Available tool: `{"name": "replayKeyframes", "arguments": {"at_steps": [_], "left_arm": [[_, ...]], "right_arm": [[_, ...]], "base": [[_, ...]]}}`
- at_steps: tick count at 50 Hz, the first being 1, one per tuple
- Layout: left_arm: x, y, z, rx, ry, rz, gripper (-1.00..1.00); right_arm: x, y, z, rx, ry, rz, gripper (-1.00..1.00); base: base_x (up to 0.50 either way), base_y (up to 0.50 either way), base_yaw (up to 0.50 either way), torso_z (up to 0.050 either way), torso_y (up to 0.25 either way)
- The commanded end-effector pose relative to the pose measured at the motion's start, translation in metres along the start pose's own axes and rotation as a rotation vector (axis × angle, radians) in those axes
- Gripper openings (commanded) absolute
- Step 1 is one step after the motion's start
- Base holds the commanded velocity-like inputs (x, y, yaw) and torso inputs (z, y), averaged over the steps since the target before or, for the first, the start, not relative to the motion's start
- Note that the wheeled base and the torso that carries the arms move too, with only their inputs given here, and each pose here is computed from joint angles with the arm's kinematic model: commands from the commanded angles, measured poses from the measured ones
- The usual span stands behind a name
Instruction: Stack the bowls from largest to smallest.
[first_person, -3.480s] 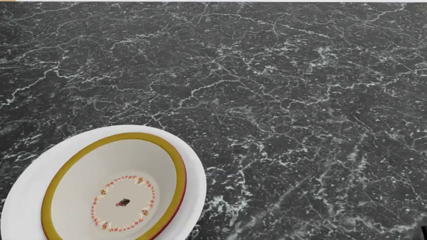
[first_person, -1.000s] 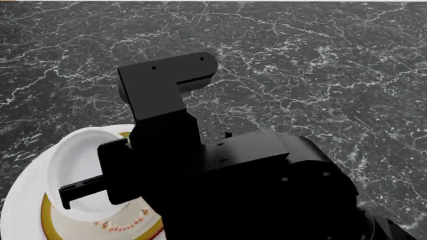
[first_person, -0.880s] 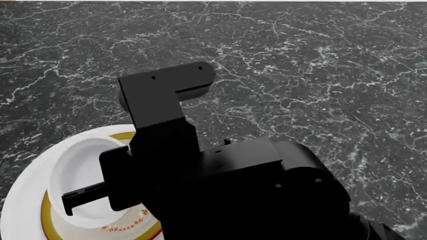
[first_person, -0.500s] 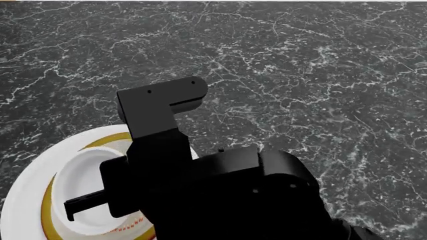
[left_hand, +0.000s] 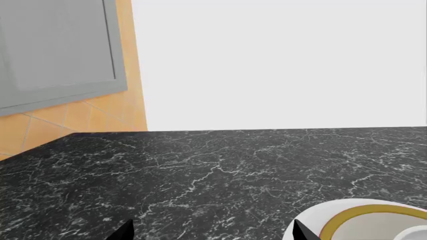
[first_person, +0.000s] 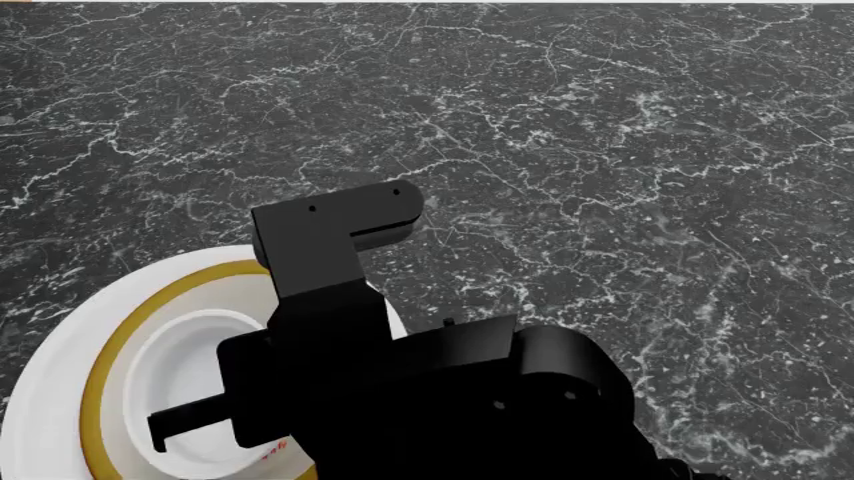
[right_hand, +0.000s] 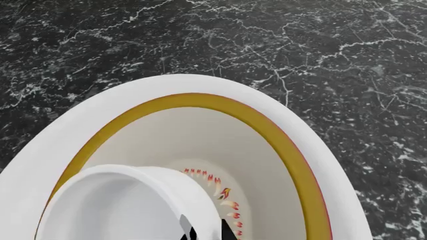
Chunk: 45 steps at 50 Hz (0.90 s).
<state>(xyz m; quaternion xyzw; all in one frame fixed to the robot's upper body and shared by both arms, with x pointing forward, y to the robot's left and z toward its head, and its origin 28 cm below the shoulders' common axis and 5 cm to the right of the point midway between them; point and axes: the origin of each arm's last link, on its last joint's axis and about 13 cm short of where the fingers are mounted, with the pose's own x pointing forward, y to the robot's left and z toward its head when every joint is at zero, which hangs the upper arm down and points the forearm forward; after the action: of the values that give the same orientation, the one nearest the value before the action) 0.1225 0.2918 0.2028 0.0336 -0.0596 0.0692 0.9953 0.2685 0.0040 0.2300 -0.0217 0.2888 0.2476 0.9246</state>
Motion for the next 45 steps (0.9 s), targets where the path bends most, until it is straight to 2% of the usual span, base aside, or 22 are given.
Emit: {"name": "replayKeyframes", "arguments": {"at_steps": [1, 27, 32, 38, 40, 45], "left_arm": [[0.000, 0.001, 0.002, 0.004, -0.028, 0.002, 1.00], [0.000, 0.000, 0.002, 0.004, -0.030, -0.002, 1.00], [0.000, 0.001, 0.001, 0.001, -0.028, 0.002, 1.00], [0.000, 0.000, 0.000, 0.004, -0.023, 0.001, 1.00], [0.001, 0.000, 0.000, 0.007, -0.023, 0.001, 1.00], [0.001, 0.000, 0.000, 0.010, -0.021, 0.005, 1.00]], "right_arm": [[-0.003, 0.005, 0.007, 0.015, -0.041, 0.042, 1.00], [-0.028, 0.009, 0.023, -0.004, -0.169, 0.026, 1.00], [-0.044, 0.008, 0.023, -0.008, -0.267, 0.012, 1.00], [-0.075, 0.000, 0.023, 0.015, -0.375, -0.023, 1.00], [-0.083, -0.005, 0.020, -0.011, -0.392, -0.057, 1.00], [-0.095, -0.019, 0.012, 0.040, -0.445, -0.082, 1.00]], "base": [[0.00, 0.00, 0.00, 0.000, 0.000], [0.00, 0.00, 0.00, 0.000, 0.000], [0.00, 0.00, 0.00, 0.000, 0.000], [0.00, 0.00, 0.00, 0.000, 0.000], [0.00, 0.00, 0.00, 0.000, 0.000], [0.00, 0.00, 0.00, 0.000, 0.000]]}}
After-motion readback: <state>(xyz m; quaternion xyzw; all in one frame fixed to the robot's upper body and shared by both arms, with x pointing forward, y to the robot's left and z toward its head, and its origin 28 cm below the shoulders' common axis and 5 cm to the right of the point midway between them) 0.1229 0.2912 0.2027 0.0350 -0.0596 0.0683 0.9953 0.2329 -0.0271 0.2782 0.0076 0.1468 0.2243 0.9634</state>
